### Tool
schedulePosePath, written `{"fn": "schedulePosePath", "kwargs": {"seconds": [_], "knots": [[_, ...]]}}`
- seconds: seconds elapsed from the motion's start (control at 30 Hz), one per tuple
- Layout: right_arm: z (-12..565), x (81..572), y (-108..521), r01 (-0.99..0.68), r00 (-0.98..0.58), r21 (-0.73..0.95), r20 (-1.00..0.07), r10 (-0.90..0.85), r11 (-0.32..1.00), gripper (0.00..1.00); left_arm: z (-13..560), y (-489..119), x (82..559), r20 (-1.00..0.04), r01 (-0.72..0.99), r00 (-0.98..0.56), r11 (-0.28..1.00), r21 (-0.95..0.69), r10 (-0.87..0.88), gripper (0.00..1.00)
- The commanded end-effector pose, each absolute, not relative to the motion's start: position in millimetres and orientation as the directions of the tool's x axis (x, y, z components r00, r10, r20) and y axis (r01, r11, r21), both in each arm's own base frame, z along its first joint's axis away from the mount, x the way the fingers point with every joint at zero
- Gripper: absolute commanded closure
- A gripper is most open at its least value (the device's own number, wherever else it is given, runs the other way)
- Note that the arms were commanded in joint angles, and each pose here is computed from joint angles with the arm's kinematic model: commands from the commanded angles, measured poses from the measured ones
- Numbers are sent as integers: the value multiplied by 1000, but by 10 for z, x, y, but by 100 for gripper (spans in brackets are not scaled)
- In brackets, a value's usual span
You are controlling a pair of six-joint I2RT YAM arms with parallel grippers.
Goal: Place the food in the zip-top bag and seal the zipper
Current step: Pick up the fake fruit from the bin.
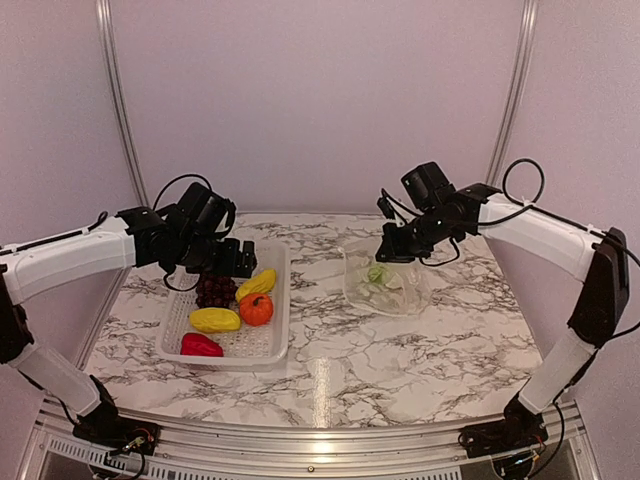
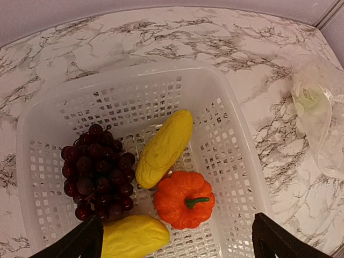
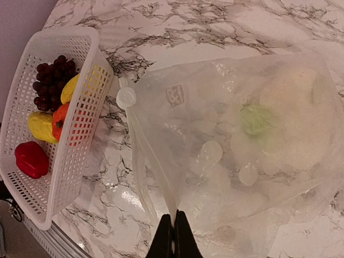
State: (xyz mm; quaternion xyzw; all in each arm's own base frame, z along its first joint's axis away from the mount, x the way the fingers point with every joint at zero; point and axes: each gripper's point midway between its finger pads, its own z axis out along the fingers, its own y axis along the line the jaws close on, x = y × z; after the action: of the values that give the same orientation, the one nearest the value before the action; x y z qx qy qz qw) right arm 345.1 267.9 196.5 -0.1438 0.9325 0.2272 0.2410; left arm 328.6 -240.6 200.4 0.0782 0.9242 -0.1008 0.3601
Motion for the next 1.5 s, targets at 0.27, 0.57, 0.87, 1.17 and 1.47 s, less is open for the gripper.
{"fn": "schedulePosePath", "kwargs": {"seconds": [0.27,0.57,0.87,1.17,1.47], "knots": [[2123,3191,2618,-413,-798,401,-593,-112,818,100,1342,-2483,2921,-537,311,-828,930,-194,165,8],[2128,3188,2617,-423,-798,389,-588,-133,819,100,1124,-2566,3142,-464,326,-845,944,-53,266,4],[2217,3228,2653,-414,-791,414,-604,-97,811,100,849,-2592,3164,-396,348,-862,937,-12,315,4],[2169,3265,2720,-430,-796,418,-594,-117,800,100,628,-2721,3260,-360,343,-879,939,-18,314,7],[2225,3327,2807,-449,-793,423,-595,-133,787,100,458,-2849,3352,-321,341,-893,940,-22,316,15]]}}
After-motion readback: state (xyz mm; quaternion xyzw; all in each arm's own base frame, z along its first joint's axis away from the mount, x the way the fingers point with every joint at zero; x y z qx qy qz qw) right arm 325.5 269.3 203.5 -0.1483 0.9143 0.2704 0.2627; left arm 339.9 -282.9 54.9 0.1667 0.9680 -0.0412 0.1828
